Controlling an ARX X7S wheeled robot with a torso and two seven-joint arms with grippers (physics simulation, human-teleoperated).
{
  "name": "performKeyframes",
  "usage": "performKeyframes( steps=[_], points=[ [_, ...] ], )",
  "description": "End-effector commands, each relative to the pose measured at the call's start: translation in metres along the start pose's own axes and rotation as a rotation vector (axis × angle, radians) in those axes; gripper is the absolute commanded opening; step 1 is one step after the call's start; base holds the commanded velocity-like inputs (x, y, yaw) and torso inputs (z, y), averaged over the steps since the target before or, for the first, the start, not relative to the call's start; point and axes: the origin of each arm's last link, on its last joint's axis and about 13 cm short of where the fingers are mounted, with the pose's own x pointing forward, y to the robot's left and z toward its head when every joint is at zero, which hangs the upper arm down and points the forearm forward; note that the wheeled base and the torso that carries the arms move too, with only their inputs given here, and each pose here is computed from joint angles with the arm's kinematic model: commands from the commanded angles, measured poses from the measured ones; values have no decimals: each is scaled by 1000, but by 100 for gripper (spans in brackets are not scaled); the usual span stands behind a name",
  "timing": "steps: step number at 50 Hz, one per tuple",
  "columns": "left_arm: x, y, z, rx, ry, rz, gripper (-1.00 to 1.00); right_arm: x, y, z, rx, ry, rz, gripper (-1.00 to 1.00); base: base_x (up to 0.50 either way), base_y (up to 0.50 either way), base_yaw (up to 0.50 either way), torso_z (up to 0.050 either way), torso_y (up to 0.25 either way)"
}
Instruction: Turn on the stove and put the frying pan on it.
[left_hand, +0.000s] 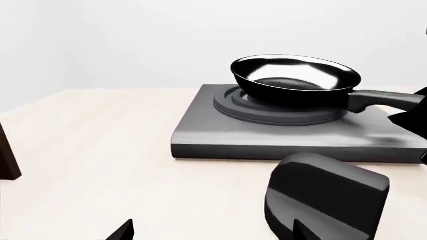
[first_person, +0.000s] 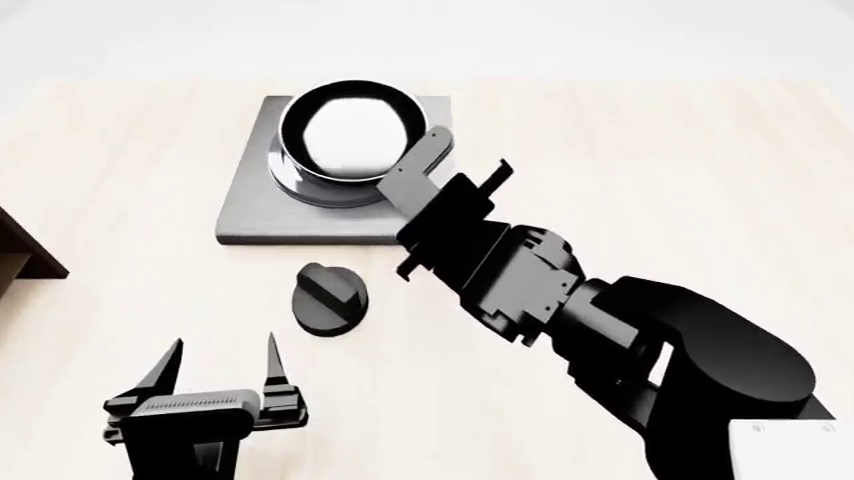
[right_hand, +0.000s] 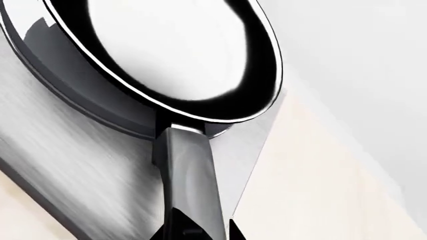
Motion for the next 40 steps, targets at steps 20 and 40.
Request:
performKeyframes(
  steps=[20,40],
  points=[
    [1,0,0,-3,-7,-6,100,-1,6,10,65,-16,120,100,0,0,0,0,0],
    [1,0,1,-2,-8,-6,100,-4,2,22,303,-11,329,100,0,0,0,0,0]
  ],
)
